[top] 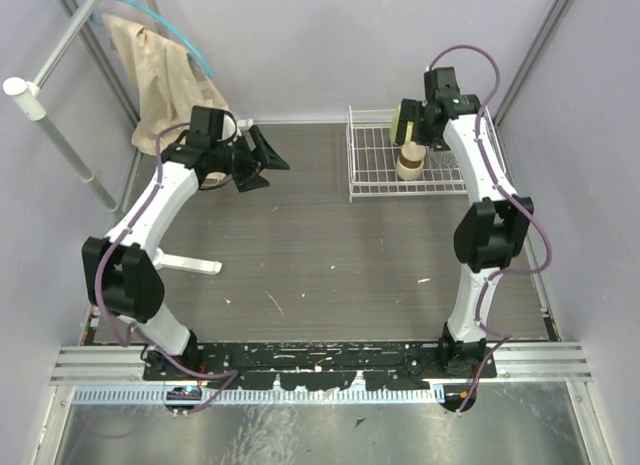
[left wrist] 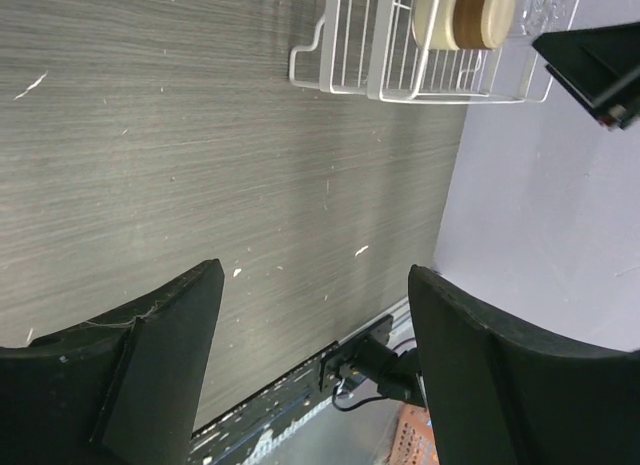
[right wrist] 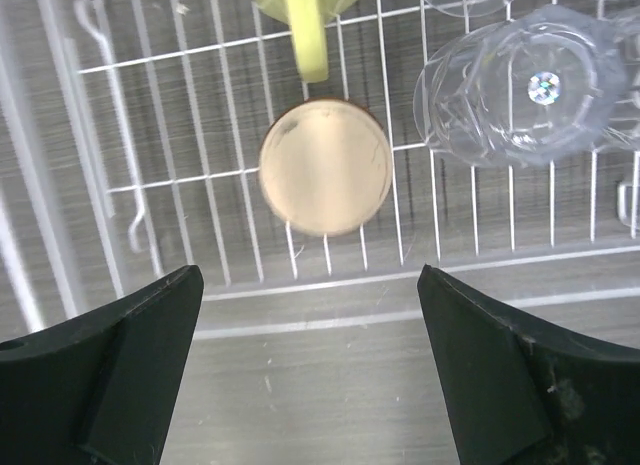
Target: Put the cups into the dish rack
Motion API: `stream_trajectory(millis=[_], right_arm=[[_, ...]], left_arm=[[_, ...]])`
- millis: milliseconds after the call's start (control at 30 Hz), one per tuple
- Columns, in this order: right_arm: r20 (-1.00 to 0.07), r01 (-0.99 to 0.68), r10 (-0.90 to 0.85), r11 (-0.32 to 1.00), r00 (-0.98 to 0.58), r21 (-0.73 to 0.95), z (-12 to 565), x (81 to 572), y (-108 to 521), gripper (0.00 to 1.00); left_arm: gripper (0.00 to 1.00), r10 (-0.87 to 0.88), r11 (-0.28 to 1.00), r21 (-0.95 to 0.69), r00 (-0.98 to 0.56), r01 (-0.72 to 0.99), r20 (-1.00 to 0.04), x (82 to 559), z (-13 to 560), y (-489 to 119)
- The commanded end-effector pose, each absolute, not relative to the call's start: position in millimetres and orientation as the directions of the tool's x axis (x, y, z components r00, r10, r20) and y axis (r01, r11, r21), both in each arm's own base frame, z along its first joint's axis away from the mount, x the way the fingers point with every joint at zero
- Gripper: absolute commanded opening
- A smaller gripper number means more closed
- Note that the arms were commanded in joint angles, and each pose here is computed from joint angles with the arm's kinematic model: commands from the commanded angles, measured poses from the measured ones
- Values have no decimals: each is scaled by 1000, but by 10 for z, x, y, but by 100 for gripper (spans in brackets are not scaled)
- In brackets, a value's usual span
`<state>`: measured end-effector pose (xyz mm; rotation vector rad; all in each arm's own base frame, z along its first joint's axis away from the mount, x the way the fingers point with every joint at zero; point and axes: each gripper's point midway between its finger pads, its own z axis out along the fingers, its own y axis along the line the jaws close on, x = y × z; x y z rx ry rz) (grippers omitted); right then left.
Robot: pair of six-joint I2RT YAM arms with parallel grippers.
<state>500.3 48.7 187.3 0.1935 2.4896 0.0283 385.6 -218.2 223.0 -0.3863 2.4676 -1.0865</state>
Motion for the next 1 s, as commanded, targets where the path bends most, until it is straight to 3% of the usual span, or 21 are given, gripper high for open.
stream_trajectory(millis=[0, 233, 633, 800, 900, 967], right_arm=[[-698, 120, 139, 990, -703, 76, 2635, 4611, 582, 96], [-727, 111, 152, 988, -669, 104, 2846, 3921, 548, 100], [-803, 8, 118, 990, -584, 140, 2959, 3073, 513, 100], [-773, 3, 145, 983, -618, 183, 2682, 2904, 566, 100], [-763, -21, 163, 974, -626, 225, 2614, 2835, 645, 100], [-762, -32, 177, 968, -624, 250, 2619, 2795, 682, 100]], left_arm=[[83, -395, 675, -737, -831, 27, -392, 3688, 2717, -2060], [99, -413, 667, -742, -799, 62, -437, 3402, 2807, -1965], [98, -512, 768, -640, -569, 33, -644, 3212, 2945, -1419], [98, -429, 881, -470, -513, -54, -744, 3243, 2740, -1043], [98, -342, 908, -412, -429, 79, -836, 3371, 2645, -1086], [98, -304, 932, -354, -373, 72, -876, 3405, 2495, -979]])
